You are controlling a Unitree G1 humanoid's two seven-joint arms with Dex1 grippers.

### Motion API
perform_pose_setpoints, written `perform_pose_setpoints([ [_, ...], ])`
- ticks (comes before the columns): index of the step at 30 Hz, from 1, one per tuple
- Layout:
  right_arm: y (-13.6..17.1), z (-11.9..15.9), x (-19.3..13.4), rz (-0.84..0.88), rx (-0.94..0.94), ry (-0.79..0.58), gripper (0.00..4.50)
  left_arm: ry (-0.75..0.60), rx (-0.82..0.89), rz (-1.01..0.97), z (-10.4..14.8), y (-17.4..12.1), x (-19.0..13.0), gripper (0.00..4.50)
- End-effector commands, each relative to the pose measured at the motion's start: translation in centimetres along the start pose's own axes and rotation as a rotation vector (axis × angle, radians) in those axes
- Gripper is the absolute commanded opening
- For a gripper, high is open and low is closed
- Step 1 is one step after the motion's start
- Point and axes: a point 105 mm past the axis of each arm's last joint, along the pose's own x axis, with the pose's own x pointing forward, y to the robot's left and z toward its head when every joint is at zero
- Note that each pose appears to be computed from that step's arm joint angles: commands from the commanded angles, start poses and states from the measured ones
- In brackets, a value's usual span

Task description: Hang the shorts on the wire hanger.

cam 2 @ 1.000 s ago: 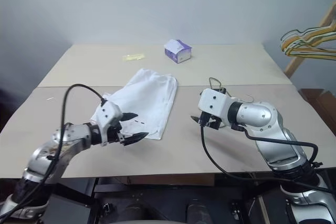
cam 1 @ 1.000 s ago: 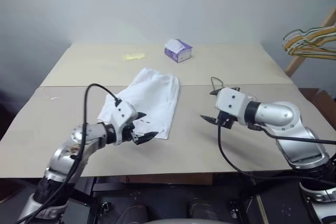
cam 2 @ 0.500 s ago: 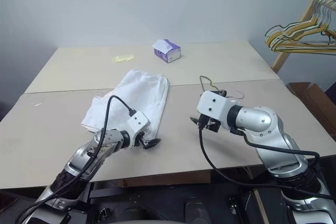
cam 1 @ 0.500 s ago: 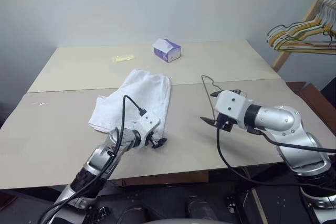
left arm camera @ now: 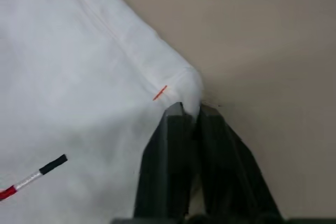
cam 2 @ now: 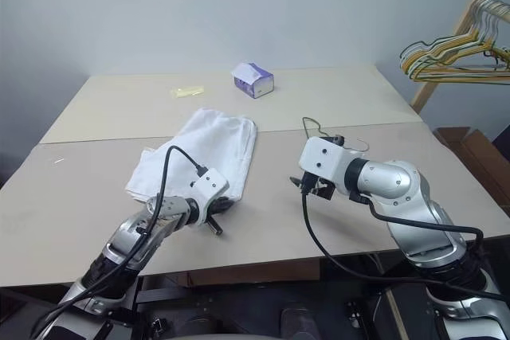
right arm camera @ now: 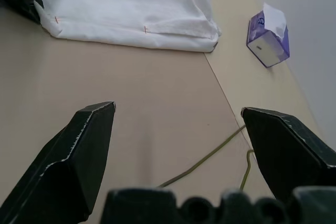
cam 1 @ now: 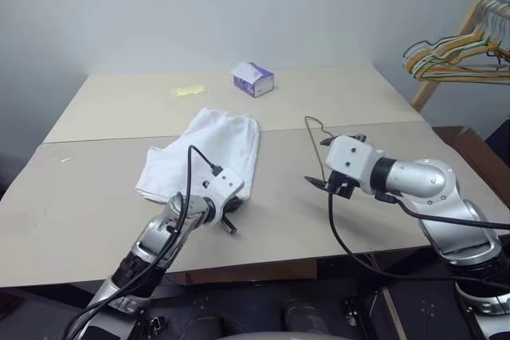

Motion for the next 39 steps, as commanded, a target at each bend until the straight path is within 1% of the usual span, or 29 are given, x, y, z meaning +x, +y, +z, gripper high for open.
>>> perform_pose_setpoints([
  [1, -0.8, 0.6, 0.1, -0.034, -0.048, -0.012, 4.50, -0.070, -0.007, 0.000, 1.2, 1.0, -1.8, 0.04],
  [3, -0.8, 0.5, 0.3, -0.034, -0.053, -0.008, 4.50, -0.130, -0.002, -0.034, 2.2, 1.0, -3.1, 0.04],
  [5, -0.6, 0.6, 0.8, -0.026, -0.055, -0.018, 4.50, -0.193, 0.025, -0.103, 3.0, 0.9, -5.8, 0.04],
  [7, -0.5, 0.7, 1.3, -0.019, -0.065, -0.025, 4.50, -0.224, 0.069, -0.150, 3.4, 0.7, -7.9, 0.04],
  [9, -0.6, 0.6, 2.1, -0.014, -0.096, -0.028, 4.50, -0.233, 0.108, -0.197, 3.3, 0.5, -9.7, 0.04],
  [12, -0.6, 0.4, 4.1, 0.001, -0.162, -0.032, 4.50, -0.211, 0.177, -0.272, 2.7, 0.1, -12.4, 0.04],
  [16, -0.3, 0.3, 6.2, 0.028, -0.247, -0.052, 4.50, -0.207, 0.219, -0.333, 2.1, -0.2, -15.0, 0.04],
  [19, 0.9, -1.4, 8.5, 0.077, -0.401, -0.011, 4.50, -0.232, 0.225, -0.329, 2.2, -0.1, -17.0, 0.04],
  [21, 1.3, -2.1, 9.3, 0.098, -0.470, -0.001, 4.50, -0.232, 0.237, -0.317, 2.2, 0.0, -17.6, 0.04],
  [24, 1.9, -2.7, 10.8, 0.111, -0.501, -0.018, 4.50, -0.216, 0.235, -0.268, 2.1, 0.5, -18.5, 0.04],
  [28, 1.8, -2.2, 13.1, 0.075, -0.536, -0.055, 4.50, -0.217, 0.238, -0.283, 2.1, 0.0, -19.9, 0.04],
  [31, 1.5, -1.3, 14.3, 0.040, -0.514, -0.095, 4.50, -0.225, 0.226, -0.279, 2.2, -0.1, -20.3, 0.04],
  [36, 1.9, -0.6, 15.6, 0.056, -0.512, -0.129, 4.50, -0.217, 0.222, -0.276, 2.1, -0.2, -20.7, 0.04],
  [39, 2.2, -0.8, 15.9, 0.078, -0.541, -0.118, 3.85, -0.199, 0.220, -0.266, 1.8, -0.2, -20.8, 0.00],
])
